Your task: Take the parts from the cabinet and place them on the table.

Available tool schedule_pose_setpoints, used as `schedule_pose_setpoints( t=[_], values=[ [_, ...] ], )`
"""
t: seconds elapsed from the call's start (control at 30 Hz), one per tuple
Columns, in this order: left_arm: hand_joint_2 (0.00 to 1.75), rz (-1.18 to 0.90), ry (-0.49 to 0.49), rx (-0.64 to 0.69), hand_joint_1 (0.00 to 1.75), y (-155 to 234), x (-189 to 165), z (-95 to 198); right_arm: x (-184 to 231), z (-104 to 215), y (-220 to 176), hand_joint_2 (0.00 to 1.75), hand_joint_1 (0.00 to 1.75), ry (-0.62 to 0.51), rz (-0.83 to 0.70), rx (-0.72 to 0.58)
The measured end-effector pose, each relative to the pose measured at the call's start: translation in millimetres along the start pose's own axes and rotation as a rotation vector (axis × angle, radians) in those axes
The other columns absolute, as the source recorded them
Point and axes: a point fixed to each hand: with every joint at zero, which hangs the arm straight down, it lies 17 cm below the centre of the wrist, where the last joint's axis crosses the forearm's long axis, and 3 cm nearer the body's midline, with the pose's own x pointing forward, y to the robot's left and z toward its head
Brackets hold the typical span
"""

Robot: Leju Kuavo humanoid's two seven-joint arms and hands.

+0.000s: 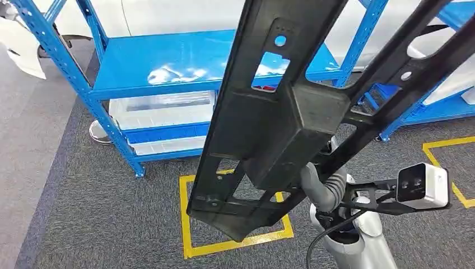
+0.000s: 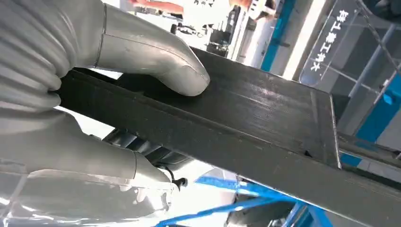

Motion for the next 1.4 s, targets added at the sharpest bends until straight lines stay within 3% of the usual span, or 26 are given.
schedule_pose_setpoints(
  t=[1.4],
  values=[
    [1.75, 0.000, -0.005, -0.010, 0.00, -4.8, 1.2, 0.5, 1.7, 3.7, -0.1, 1.75, 1.66, -0.002, -0.026, 0.000]
  ],
)
